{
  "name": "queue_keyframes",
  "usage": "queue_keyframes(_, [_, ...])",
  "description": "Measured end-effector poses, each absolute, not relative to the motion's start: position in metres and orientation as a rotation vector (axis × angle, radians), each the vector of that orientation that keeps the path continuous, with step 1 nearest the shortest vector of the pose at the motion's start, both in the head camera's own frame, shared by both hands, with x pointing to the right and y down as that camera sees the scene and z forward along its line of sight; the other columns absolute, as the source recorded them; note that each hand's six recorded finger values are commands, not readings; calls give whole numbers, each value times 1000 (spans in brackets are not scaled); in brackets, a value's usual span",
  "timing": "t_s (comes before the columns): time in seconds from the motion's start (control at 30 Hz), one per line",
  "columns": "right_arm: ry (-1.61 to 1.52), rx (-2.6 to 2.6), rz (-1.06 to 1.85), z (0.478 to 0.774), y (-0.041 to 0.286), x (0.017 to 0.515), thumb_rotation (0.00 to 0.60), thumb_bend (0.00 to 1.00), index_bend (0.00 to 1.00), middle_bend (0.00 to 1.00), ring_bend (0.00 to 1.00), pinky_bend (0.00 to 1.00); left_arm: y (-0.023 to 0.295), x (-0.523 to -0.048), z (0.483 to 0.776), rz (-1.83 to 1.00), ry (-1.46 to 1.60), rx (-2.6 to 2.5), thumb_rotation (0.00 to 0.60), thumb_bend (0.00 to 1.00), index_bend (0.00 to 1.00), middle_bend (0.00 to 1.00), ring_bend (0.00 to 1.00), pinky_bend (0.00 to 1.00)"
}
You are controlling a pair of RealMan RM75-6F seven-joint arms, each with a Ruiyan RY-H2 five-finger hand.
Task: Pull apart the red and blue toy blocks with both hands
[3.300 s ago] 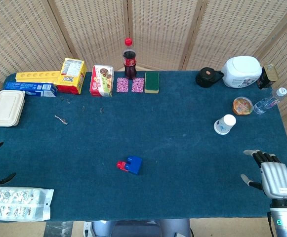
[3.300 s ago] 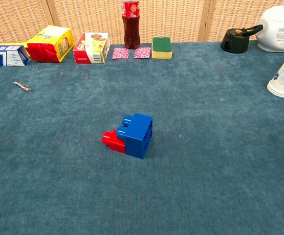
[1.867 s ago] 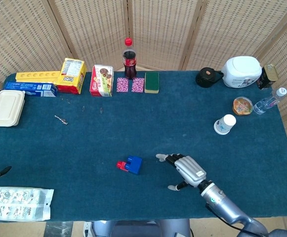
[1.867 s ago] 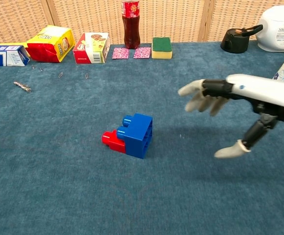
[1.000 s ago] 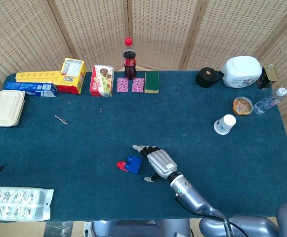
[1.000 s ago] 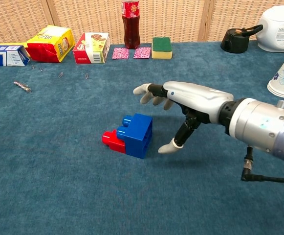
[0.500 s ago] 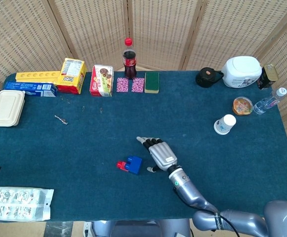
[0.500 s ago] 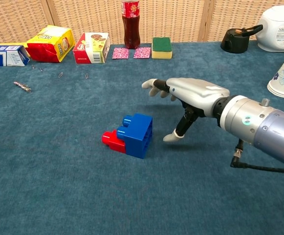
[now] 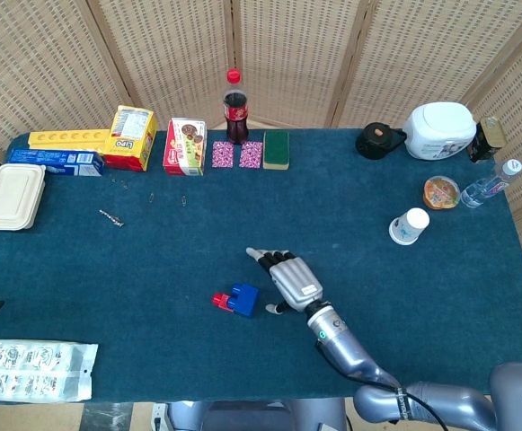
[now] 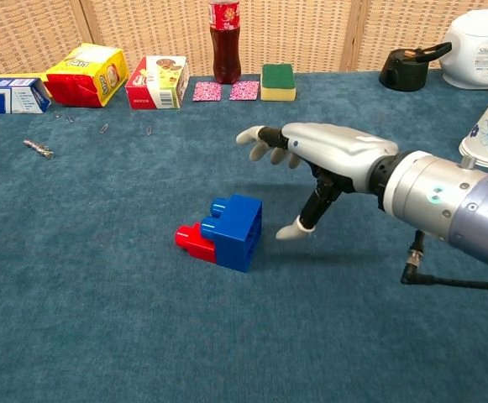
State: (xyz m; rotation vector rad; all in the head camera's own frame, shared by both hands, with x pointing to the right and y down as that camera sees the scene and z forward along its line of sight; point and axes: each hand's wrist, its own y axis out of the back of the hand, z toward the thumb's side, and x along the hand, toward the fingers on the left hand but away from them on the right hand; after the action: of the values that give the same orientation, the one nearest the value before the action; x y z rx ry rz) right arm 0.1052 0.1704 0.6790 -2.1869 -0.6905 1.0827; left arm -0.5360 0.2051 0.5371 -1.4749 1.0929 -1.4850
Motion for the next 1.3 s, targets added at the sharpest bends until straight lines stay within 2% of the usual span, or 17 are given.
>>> queue_keyframes(0.2, [-669,-2263,1067,668,184,93,600,104,6,174,207,210,205,-536,539,-1477,1096,-1490,463,130,191,266,173,237])
queue_keyframes(0.6, [-690,-2309,1100,675,192,72,600,104,0,165,203,196,206,-542,540,-1468,1104,-1497,463,131,192,266,173,237])
queue_keyframes(1.1, [-768,-2249,1139,694,176,73,600,111,3,183,219,194,207,-545,541,-1480,1107,-1492,465,130,191,266,173,237])
queue_keyframes(1.3, [-799,-2226,1138,697,166,79,600,140,68,236,267,222,207,-541,541,-1474,1099,-1495,462,131,192,266,173,237])
